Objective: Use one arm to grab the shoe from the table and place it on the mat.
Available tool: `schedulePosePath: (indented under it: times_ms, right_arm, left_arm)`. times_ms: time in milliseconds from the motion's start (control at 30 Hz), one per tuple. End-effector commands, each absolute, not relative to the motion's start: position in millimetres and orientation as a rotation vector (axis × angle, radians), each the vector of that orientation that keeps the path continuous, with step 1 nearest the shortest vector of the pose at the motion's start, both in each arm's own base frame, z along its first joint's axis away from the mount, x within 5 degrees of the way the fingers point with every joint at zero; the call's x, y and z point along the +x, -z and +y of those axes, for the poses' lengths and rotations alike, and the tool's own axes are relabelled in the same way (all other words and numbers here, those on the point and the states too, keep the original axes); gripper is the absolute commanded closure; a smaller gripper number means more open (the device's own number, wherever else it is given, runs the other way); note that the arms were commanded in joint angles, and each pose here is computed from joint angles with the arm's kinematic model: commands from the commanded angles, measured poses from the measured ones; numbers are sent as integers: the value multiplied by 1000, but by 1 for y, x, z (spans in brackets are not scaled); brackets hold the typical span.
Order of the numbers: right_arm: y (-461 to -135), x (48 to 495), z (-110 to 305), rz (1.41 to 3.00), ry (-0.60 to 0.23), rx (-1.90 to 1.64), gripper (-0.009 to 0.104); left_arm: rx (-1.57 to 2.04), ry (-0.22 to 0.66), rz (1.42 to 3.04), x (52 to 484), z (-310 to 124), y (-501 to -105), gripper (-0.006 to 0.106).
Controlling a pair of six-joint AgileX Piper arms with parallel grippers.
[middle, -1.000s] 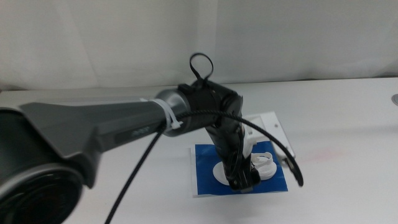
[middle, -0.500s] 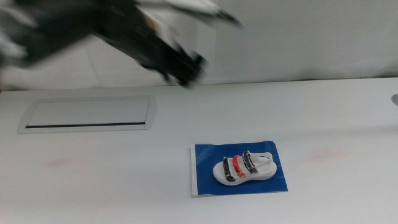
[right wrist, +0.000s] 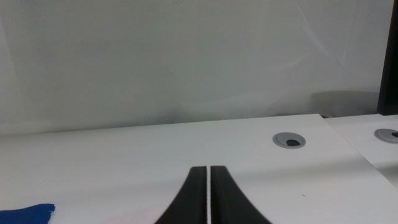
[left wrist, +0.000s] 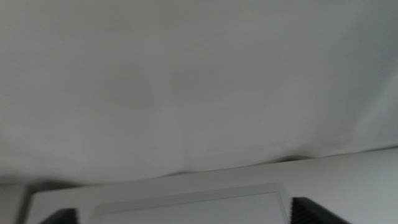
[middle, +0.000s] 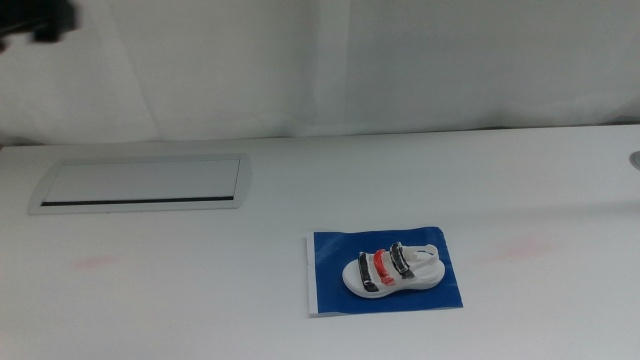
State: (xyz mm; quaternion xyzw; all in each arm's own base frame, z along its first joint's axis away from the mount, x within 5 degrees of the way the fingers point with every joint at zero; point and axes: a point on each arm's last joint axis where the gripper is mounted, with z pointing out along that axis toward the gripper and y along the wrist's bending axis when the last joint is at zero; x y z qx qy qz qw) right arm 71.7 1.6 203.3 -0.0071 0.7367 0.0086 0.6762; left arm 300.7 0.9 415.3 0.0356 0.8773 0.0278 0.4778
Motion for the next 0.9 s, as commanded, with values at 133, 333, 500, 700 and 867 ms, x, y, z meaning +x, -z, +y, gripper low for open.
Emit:
schedulePosePath:
  times_ms: [133,333,500,700,867]
  right_arm:
    - [-191,71,1,1682,-8,-21,97]
    - [-191,71,1,1680,-8,-21,97]
    - [-191,71,1,1680,-10,-19,97]
    - [-191,71,1,1680,-10,-19,97]
    - [-191,71,1,1680,-10,-19,97]
  left_arm:
    - [19,-60,1988,233,8,-404,79]
    - [19,-63,1903,168,6,-388,102]
    - [13,-63,1689,91,3,-361,102]
    - [-36,13,1544,62,0,-317,102]
    - [-36,0,1591,69,1,-264,102]
